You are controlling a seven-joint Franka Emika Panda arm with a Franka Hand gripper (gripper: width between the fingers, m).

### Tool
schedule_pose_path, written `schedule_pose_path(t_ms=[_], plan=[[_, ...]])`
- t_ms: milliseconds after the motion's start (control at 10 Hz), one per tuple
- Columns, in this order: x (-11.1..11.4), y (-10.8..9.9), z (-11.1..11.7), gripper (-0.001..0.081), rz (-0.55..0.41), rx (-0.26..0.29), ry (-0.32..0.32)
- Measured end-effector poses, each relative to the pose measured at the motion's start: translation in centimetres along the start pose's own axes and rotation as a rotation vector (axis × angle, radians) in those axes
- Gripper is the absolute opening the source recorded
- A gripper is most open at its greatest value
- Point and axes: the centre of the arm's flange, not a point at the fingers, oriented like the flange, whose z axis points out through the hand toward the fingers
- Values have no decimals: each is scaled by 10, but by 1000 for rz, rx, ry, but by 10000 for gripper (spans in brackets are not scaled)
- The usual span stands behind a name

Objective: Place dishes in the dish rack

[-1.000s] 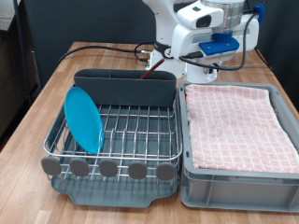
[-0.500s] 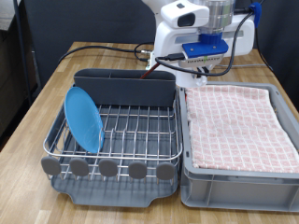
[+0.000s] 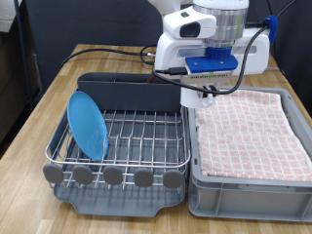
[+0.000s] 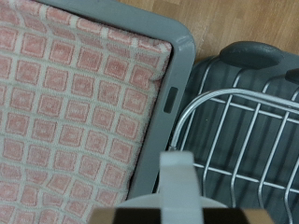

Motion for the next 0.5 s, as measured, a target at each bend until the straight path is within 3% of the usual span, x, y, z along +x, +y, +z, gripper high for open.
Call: schedule_pose_path(t_ms=[500], plan=[[23, 13, -6, 72, 15, 19, 68]])
